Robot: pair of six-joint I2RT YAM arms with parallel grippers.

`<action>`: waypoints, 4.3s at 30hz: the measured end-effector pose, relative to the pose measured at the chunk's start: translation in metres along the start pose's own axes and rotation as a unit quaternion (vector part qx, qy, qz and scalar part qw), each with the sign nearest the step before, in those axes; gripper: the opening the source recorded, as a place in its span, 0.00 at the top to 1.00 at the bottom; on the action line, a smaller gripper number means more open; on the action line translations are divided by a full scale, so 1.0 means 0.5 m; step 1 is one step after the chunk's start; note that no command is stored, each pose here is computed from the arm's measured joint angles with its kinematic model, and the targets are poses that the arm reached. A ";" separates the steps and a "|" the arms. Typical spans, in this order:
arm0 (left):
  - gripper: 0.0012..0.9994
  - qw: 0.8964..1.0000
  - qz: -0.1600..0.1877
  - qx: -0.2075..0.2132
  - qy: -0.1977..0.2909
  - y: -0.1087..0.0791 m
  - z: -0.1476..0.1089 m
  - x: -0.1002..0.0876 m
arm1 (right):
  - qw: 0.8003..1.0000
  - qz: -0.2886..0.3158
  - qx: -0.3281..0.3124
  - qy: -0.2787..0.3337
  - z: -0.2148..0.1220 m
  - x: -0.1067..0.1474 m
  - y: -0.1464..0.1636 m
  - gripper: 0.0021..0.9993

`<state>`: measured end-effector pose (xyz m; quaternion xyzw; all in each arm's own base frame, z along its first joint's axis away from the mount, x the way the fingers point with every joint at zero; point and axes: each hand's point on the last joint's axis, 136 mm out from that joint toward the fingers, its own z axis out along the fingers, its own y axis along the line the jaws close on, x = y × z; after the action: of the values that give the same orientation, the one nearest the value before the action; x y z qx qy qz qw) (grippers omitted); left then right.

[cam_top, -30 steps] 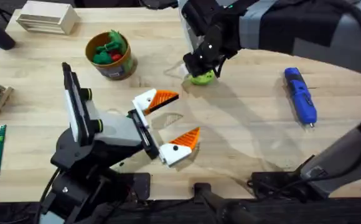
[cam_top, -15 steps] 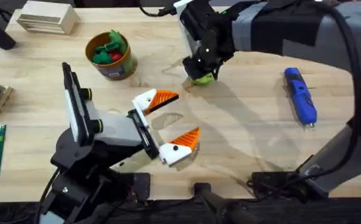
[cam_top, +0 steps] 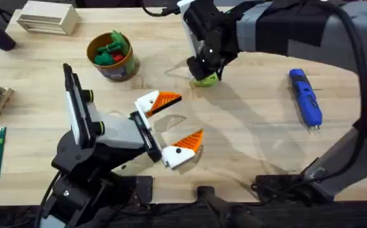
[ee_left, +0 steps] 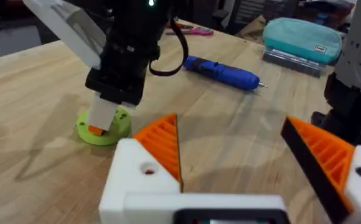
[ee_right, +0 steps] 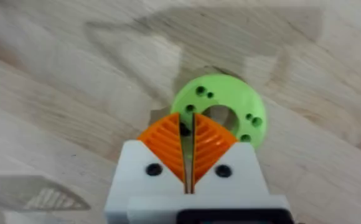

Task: Pick up the gripper from the table and insert it into the empty holder that is missing its gripper. Then pick up a screw, insert it into the mounting hole, and use the screwdriver to tighten it. Finally, clean up the table by picking up the vegetable and placing it into the bucket.

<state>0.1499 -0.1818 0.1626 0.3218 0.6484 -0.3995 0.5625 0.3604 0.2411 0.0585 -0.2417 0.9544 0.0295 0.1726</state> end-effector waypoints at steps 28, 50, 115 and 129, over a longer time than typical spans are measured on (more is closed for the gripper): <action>0.01 1.000 0.000 0.000 0.000 0.000 0.000 0.000 | 1.000 -0.002 -0.008 0.001 -0.036 0.006 0.005 0.99; 0.01 1.000 0.000 0.000 0.000 0.000 0.000 0.000 | 0.997 -0.056 -0.052 0.004 -0.290 0.038 0.066 0.99; 0.01 1.000 0.000 0.000 0.000 0.000 0.000 0.000 | 0.962 -0.176 -0.207 -0.002 -0.368 0.043 0.335 1.00; 0.01 1.000 0.000 0.000 0.000 0.000 0.000 0.000 | 0.961 -0.179 -0.210 -0.011 -0.366 0.036 0.344 1.00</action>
<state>0.1499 -0.1818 0.1625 0.3217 0.6486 -0.3996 0.5623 0.2068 0.3592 0.2194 -0.4388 0.8661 0.2006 0.1306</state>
